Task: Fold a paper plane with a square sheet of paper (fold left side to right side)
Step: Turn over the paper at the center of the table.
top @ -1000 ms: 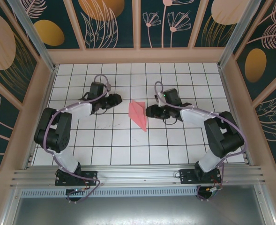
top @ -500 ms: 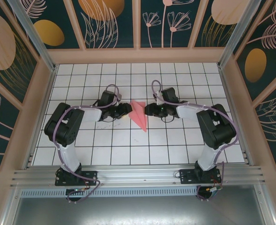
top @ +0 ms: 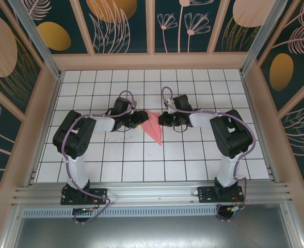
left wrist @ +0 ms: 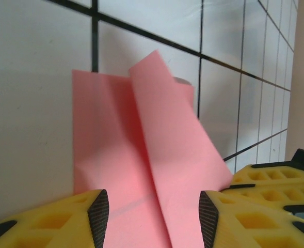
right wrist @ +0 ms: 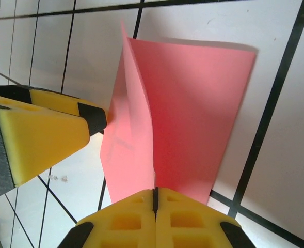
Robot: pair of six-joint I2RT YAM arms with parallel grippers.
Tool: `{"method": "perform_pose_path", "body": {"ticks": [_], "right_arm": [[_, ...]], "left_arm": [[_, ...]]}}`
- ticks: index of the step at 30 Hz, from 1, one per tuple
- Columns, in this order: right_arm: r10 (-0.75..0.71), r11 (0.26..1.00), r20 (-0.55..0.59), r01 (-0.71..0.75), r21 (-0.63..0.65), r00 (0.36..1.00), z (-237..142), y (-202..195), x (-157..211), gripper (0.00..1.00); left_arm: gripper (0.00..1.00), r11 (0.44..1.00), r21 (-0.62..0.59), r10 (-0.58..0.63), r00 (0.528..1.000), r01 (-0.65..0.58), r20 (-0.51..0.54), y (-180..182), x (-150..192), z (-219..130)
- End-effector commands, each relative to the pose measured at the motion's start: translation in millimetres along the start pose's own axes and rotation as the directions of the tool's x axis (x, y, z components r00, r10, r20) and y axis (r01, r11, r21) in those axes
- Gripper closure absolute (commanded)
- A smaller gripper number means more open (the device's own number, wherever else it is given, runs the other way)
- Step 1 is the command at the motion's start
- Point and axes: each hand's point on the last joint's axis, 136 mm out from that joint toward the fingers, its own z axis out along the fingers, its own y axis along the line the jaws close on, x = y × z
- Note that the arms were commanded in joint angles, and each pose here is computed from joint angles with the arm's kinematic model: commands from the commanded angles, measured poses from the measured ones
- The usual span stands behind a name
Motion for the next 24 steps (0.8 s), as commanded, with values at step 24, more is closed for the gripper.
{"method": "perform_pose_path", "body": {"ticks": [24], "right_arm": [[0.012, 0.998, 0.034, -0.010, -0.060, 0.999, -17, 1, -1, 1.00]], "left_arm": [[0.59, 0.993, 0.116, 0.021, 0.999, -0.016, -0.046, -36, -9, 34]]}}
